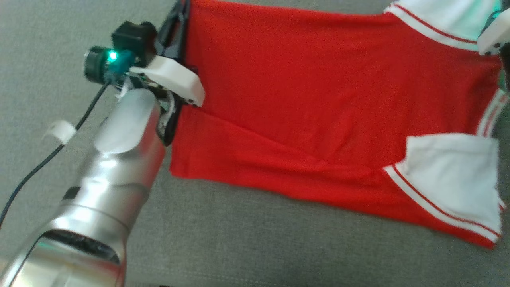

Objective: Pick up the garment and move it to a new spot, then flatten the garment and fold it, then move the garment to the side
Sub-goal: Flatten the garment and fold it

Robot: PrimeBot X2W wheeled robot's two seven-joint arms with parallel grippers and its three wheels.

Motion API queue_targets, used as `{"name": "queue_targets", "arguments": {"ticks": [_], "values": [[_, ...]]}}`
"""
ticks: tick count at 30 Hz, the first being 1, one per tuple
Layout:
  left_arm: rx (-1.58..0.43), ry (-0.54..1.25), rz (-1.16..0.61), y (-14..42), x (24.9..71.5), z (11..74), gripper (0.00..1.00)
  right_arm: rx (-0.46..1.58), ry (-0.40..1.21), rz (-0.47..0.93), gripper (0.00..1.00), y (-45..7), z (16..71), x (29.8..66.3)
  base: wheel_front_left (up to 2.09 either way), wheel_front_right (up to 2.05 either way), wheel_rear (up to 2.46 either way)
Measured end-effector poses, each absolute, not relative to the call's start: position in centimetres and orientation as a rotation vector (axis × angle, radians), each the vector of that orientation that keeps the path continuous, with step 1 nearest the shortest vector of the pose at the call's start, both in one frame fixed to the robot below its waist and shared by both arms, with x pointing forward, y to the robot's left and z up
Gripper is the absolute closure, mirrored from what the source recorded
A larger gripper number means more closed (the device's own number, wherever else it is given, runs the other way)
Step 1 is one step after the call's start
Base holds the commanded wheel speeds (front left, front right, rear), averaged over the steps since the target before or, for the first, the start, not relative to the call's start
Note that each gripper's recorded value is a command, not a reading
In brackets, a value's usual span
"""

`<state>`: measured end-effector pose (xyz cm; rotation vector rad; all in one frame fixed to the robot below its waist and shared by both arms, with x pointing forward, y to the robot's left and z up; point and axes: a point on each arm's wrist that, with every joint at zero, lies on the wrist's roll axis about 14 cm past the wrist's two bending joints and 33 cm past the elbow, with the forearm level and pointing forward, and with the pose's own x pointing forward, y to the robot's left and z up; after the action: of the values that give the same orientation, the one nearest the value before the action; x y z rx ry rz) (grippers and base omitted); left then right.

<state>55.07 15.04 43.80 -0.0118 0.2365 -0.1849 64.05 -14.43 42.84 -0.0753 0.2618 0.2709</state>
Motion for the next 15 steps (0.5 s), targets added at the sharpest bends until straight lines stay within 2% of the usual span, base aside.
{"name": "queue_targets", "arguments": {"ticks": [6, 10, 15], "values": [[0.016, 0.171, -0.149, 15.9, 54.4, 45.7, 1.0, -0.042, 0.153, 0.239, 1.0, -15.7, 47.6, 63.4, 0.0, 0.0, 0.0], [0.016, 0.23, -0.126, 16.4, 51.4, 43.3, 1.0, 0.054, 0.092, 0.267, 1.0, -15.0, 49.1, 59.8, 0.0, 0.0, 0.0], [-0.001, 0.242, -0.108, 16.4, 48.8, 42.4, 1.0, 0.138, 0.189, 0.232, 1.0, -16.9, 44.9, 52.8, 0.0, 0.0, 0.0]]}}
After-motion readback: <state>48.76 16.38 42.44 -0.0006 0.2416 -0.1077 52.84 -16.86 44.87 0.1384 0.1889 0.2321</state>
